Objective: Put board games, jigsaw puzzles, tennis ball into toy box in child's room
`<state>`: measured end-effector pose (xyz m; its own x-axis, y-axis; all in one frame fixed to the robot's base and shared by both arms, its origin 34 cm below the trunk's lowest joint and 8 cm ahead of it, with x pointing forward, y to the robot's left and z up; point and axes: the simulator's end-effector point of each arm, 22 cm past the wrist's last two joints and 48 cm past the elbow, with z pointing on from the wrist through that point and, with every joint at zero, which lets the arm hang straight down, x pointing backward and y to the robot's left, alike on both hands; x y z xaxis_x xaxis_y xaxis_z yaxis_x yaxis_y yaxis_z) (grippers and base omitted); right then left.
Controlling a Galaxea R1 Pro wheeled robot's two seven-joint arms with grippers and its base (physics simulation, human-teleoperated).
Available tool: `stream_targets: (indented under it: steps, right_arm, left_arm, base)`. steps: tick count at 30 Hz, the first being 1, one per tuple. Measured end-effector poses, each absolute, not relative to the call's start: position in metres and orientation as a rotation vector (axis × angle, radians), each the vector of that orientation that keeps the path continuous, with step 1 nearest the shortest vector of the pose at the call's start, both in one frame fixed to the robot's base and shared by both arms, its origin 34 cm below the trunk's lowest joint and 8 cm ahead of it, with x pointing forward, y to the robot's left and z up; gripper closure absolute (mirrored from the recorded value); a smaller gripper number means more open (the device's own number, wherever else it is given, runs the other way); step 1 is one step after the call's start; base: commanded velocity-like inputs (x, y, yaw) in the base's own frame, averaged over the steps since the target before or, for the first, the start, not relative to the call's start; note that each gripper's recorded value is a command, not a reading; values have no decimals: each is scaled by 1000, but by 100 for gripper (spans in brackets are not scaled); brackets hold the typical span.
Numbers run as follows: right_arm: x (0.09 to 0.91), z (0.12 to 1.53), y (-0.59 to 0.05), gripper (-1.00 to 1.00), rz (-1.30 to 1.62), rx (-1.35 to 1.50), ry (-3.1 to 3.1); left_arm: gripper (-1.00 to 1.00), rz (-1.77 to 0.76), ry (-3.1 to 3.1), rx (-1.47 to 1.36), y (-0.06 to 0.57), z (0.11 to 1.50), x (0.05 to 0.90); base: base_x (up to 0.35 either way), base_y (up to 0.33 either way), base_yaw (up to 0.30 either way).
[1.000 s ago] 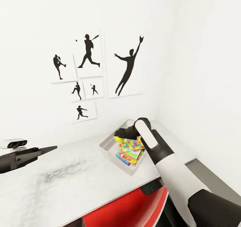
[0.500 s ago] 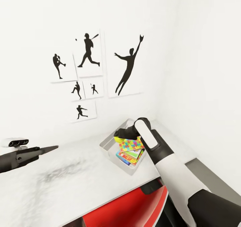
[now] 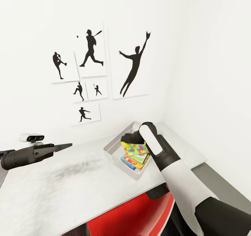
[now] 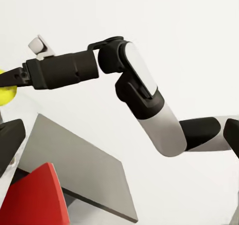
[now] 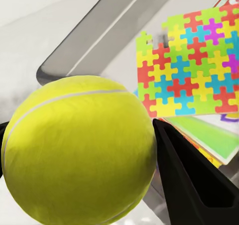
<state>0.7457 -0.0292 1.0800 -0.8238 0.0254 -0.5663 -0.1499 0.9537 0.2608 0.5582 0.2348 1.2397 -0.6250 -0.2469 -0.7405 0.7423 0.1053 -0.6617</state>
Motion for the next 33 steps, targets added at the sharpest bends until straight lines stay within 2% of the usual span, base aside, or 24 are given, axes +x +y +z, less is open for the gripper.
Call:
stream_targets:
  steps: [33]
  right_arm:
    - [770, 1089, -27, 100, 402, -101, 2478]
  left_arm:
    - [-100, -1578, 1712, 419, 238, 1204, 584]
  base:
    - [0, 0, 0]
